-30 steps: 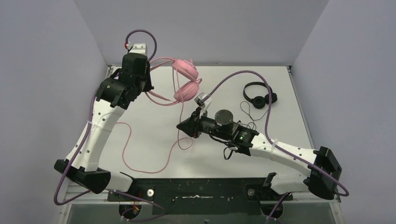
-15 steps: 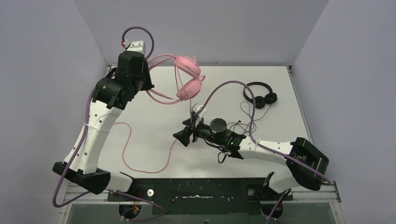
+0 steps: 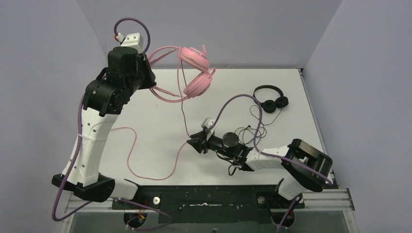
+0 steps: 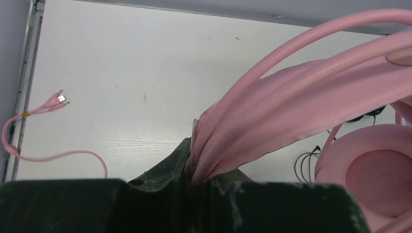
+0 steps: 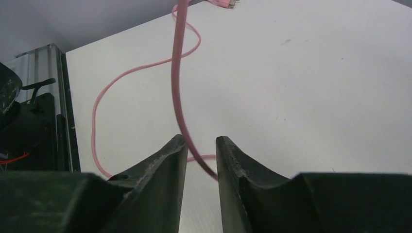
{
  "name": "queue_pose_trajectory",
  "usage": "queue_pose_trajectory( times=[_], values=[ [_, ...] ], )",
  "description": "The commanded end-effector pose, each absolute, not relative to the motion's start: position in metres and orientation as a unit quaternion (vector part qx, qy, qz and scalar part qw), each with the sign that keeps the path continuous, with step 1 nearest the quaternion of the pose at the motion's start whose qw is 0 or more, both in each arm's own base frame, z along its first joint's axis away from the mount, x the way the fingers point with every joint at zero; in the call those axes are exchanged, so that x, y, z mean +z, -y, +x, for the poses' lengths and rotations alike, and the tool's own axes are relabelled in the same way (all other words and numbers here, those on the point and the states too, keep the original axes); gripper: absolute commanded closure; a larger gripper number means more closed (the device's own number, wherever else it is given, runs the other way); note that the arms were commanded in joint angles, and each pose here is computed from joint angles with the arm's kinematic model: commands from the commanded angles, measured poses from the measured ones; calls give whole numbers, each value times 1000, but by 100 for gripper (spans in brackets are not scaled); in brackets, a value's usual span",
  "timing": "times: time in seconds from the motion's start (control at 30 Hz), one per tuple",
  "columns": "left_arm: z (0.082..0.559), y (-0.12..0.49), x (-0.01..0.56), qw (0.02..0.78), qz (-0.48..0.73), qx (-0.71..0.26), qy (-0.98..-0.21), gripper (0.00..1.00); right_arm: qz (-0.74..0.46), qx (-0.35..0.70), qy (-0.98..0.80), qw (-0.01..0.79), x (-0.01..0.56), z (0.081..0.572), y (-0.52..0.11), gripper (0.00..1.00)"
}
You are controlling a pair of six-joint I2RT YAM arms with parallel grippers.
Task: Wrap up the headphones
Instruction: Wrap the headphones cable around the headphones.
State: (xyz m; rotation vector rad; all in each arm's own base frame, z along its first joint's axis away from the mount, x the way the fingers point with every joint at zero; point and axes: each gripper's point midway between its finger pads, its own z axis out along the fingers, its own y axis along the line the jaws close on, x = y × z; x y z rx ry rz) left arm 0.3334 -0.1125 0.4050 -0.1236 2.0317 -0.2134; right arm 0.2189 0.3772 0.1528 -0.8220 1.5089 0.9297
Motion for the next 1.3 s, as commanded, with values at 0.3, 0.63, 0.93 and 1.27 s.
queue_pose_trajectory(
  times=[0.3, 0.63, 0.93, 1.27],
  values=[
    [304, 114, 496, 597, -49, -187, -779, 100, -309, 443, -611, 579, 158, 233, -370, 100],
    [304, 124, 492, 571, -19, -228, -789, 100, -317, 437, -639, 548, 132, 211, -351, 100],
    [232, 218, 482, 440, 222, -559, -667, 100, -300, 469, -628, 543, 177, 274, -331, 100],
    [155, 202, 338, 380, 436, -349, -737, 100, -410, 384, -648, 514, 205, 281, -273, 100]
  ],
)
